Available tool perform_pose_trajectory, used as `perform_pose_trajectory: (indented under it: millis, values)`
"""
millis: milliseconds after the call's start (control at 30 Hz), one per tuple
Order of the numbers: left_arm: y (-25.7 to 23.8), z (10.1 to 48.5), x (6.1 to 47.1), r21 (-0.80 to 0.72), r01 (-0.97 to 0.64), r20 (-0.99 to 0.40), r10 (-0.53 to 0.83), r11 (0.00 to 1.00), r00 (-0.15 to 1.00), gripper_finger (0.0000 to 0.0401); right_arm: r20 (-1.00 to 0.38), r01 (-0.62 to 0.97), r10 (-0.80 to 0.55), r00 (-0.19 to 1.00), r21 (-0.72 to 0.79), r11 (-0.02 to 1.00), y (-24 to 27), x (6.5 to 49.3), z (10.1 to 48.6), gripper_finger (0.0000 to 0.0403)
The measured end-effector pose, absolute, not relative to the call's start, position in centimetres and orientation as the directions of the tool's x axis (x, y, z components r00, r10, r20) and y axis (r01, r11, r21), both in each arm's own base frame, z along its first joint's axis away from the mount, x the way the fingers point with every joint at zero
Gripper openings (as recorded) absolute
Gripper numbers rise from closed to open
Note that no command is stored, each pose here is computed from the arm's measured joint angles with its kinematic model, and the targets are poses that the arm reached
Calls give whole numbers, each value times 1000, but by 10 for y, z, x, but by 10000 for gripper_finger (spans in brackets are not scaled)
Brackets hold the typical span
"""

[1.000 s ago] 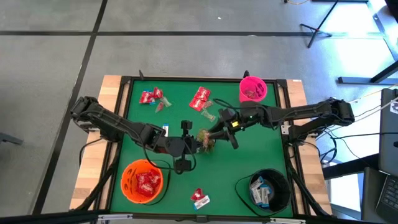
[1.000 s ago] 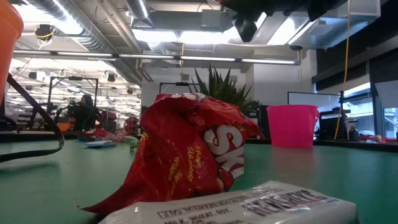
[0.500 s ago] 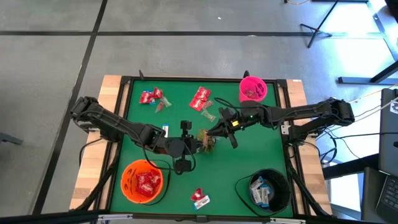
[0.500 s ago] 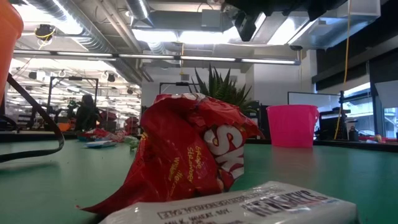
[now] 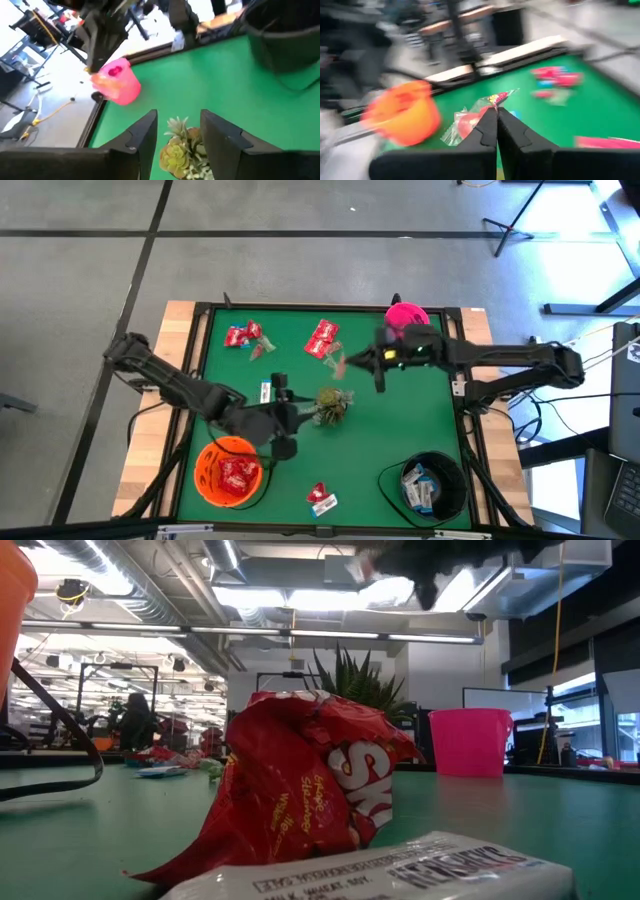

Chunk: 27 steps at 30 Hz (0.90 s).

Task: Sort candy
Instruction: Put the orange gummy into the pink bucket

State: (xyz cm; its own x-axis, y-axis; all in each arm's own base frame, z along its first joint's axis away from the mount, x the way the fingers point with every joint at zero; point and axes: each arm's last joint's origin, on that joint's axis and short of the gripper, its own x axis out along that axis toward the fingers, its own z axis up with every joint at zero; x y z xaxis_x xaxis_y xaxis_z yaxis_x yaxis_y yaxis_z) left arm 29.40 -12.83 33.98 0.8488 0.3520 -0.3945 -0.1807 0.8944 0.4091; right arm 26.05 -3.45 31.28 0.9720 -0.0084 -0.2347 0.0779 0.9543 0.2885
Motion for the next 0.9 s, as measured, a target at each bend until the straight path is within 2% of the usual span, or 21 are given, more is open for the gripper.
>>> perform_pose_trajectory:
  millis: [133, 200, 300, 433, 567, 667, 800, 900]
  values:
    - [-130, 360, 274, 342, -152, -366, 280, 927, 888, 141, -321, 383, -317, 892, 167, 909, -58, 231, 317, 0]
    - [-127, 363, 264, 297, -131, -364, 239, 946, 900, 139, -378, 538, -477, 794, 72, 840, -70, 216, 315, 0]
    - [-114, 359, 252, 224, -133, -359, 208, 966, 910, 131, -471, 688, -623, 625, -45, 724, -88, 196, 308, 0]
    - [-96, 343, 239, 113, -129, -285, 157, 985, 946, 122, -556, 759, -661, 505, -78, 646, -109, 179, 299, 0]
    - [-80, 330, 229, -26, -55, -113, 52, 998, 992, 120, -618, 793, -652, 440, -73, 605, -125, 170, 291, 0]
    - [-71, 320, 224, -112, -39, -12, 38, 993, 999, 119, -651, 821, -656, 382, -87, 564, -135, 164, 286, 0]
    - [-67, 308, 220, -151, -50, -18, 47, 987, 999, 119, -677, 840, -658, 329, -108, 531, -144, 158, 281, 5]
    - [-68, 305, 220, -164, -48, -31, 43, 985, 999, 119, -678, 832, -661, 323, -130, 540, -146, 157, 281, 31]
